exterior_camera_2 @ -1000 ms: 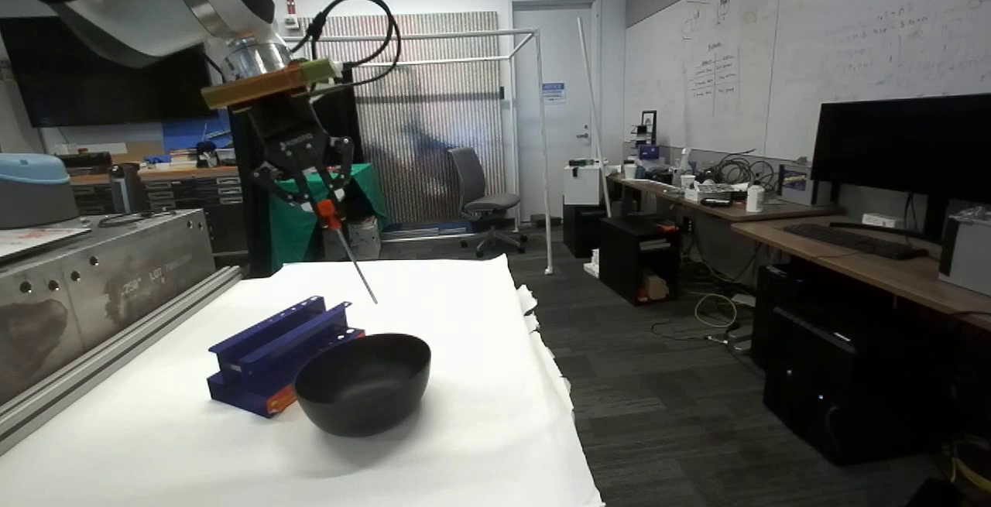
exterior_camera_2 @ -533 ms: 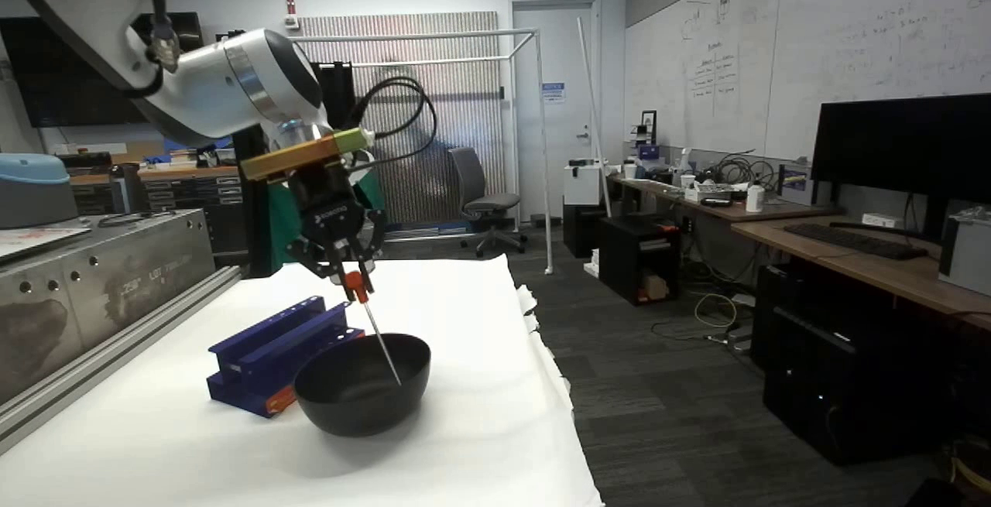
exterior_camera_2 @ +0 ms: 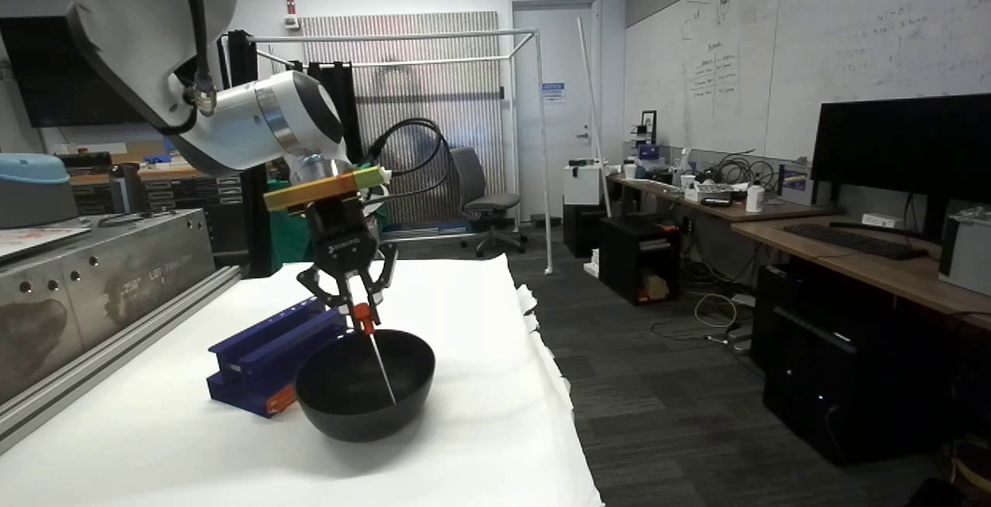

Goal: Pick up the orange object tool and put it in the bowl

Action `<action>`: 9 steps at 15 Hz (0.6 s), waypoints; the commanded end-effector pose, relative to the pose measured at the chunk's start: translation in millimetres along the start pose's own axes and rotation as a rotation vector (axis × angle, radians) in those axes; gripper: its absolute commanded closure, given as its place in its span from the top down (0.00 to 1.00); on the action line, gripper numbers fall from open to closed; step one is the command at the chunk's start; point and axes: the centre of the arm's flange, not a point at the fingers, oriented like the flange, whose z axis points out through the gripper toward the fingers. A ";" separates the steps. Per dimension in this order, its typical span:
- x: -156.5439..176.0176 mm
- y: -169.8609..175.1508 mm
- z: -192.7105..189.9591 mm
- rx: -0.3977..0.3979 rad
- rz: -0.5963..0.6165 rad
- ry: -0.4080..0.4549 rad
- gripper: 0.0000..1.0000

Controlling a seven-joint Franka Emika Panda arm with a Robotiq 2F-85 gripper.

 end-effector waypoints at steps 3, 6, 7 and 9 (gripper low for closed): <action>13.1 6.7 -8.3 0.053 -0.037 -0.018 0.62; 5.6 13.4 -4.4 0.077 -0.056 -0.024 0.84; 4.4 15.9 -2.7 0.087 -0.063 -0.028 0.91; 0.3 21.4 -2.0 0.108 -0.080 -0.029 1.00</action>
